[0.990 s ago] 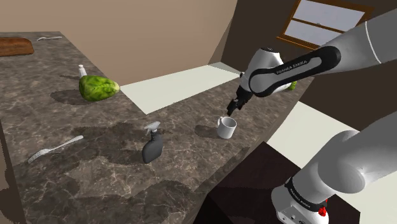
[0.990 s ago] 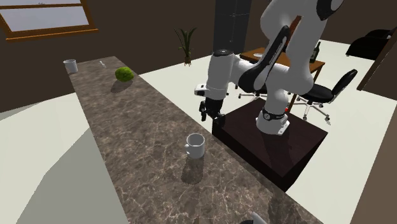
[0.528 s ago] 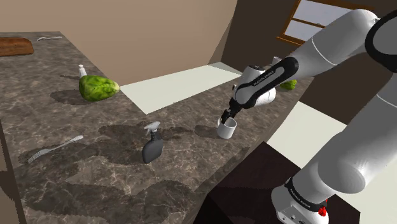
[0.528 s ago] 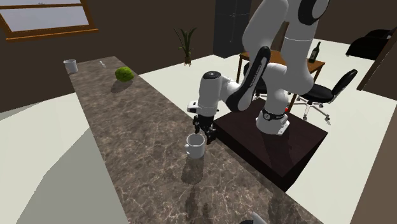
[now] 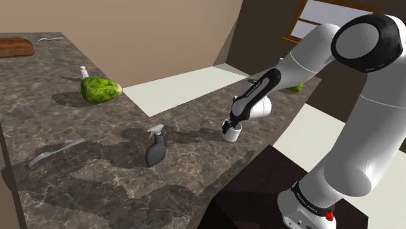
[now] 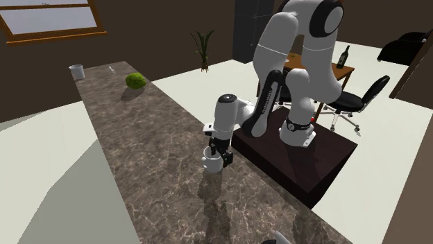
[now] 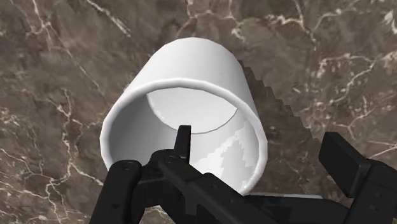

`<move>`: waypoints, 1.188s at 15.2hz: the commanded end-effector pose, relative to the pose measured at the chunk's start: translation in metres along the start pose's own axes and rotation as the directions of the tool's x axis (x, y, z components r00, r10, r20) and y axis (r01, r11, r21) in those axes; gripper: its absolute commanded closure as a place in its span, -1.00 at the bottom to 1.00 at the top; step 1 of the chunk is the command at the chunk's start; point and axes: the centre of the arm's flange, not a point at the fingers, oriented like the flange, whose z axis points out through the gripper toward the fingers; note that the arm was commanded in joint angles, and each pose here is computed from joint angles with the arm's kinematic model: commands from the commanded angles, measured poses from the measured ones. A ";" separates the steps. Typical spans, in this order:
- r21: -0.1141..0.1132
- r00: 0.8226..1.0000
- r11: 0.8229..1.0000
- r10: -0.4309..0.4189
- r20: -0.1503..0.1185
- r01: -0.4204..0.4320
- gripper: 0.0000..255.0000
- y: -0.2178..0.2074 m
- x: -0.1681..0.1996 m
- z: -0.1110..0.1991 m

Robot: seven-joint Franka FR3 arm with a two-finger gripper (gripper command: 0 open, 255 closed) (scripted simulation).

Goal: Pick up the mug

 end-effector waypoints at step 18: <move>0.000 1.000 1.000 0.000 -0.001 0.000 1.00 0.001 0.002 -0.014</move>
